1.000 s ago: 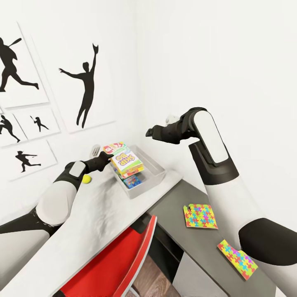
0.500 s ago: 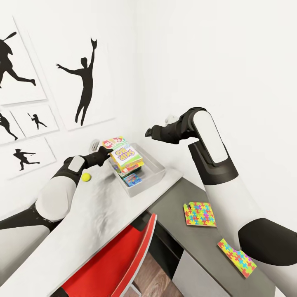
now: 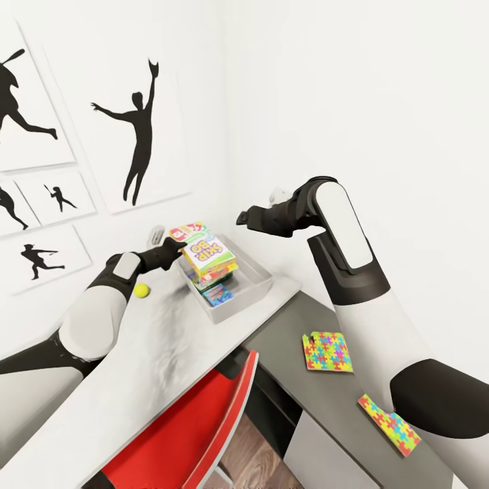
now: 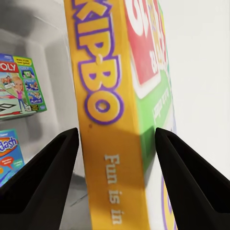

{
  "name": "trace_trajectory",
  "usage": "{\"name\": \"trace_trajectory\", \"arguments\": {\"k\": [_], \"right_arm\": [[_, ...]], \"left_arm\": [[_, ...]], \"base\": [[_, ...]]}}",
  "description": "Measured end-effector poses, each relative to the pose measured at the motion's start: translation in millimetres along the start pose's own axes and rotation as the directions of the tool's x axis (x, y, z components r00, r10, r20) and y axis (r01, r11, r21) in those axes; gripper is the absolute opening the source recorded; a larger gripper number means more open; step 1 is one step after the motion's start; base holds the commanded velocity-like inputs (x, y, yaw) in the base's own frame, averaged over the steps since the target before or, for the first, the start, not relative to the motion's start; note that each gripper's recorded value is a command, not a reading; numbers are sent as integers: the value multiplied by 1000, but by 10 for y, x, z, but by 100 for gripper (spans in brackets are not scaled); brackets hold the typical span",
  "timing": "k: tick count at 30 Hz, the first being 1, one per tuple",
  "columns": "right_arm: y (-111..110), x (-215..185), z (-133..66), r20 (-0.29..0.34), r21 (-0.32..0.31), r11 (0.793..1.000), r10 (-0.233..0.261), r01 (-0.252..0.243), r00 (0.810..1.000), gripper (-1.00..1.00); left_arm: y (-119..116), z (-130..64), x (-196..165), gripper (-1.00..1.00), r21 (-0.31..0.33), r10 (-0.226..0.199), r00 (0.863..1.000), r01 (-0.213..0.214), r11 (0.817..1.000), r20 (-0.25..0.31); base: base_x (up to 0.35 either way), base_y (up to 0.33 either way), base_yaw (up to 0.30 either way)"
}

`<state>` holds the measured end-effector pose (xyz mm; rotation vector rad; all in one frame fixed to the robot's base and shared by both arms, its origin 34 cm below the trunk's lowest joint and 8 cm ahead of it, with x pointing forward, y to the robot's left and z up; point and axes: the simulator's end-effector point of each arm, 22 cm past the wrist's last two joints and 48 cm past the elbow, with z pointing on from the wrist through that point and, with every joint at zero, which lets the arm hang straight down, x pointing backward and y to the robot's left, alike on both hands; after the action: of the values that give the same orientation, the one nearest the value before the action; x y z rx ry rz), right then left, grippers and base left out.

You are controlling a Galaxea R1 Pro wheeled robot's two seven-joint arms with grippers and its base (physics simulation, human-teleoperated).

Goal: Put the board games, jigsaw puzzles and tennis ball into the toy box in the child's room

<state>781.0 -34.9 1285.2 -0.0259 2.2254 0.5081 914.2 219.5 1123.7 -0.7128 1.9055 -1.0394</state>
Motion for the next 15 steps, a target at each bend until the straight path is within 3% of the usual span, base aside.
{"name": "trace_trajectory", "arguments": {"k": [15], "right_arm": [[-25,127,162,-28,9,1000,-18,19,999,100]], "left_arm": [[195,115,78,-100,-75,-5,1000,4,997,-14]], "base": [[0,0,0]]}}
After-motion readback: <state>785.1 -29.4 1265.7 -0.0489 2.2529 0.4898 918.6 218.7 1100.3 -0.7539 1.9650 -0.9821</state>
